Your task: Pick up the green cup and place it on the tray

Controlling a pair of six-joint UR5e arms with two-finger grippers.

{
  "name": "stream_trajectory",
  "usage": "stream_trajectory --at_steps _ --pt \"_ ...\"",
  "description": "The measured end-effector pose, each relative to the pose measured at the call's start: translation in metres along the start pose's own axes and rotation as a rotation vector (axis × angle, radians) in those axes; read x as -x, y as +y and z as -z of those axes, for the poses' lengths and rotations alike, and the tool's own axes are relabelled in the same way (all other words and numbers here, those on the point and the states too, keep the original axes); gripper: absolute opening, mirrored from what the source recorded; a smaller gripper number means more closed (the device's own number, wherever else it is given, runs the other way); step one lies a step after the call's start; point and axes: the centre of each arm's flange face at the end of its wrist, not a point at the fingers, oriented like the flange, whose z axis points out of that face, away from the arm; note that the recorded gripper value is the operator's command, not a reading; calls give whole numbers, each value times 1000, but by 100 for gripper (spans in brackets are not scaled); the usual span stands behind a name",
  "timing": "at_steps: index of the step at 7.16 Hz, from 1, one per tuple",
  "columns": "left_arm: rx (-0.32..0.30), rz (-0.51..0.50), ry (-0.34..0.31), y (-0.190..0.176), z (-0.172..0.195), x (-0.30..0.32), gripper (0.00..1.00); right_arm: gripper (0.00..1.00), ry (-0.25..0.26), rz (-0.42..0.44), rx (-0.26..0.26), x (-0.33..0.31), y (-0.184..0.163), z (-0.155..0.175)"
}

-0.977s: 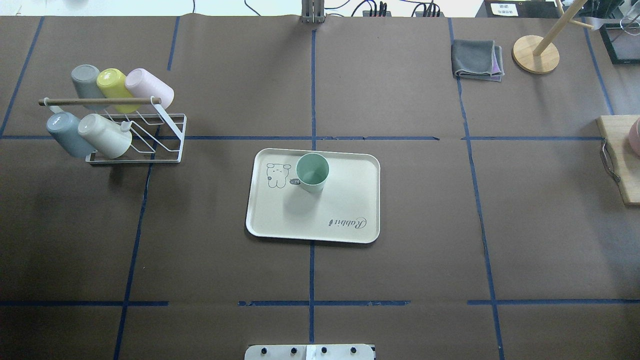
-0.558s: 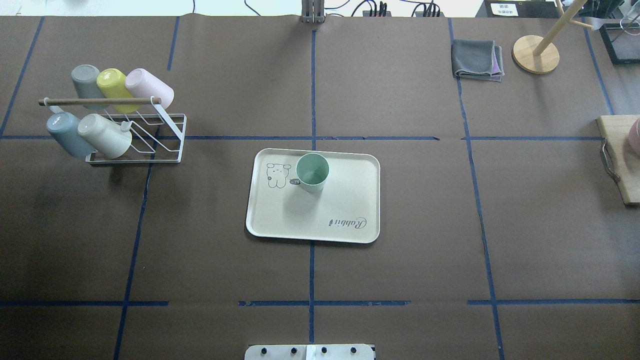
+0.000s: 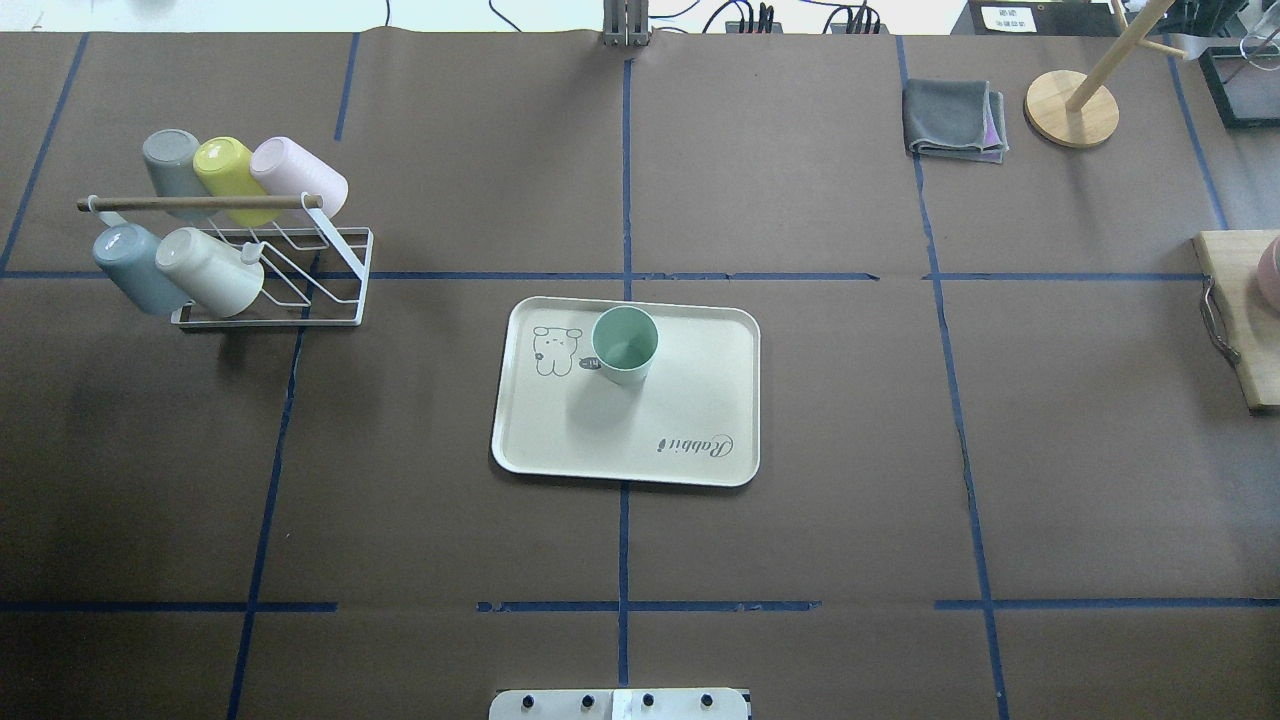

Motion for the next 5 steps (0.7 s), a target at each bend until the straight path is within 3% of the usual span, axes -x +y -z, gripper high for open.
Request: stream_trajectory --at_steps 5 --pt "-8 -8 -1 -2 2 -1 100 100 4 6 -9 7 -3 7"
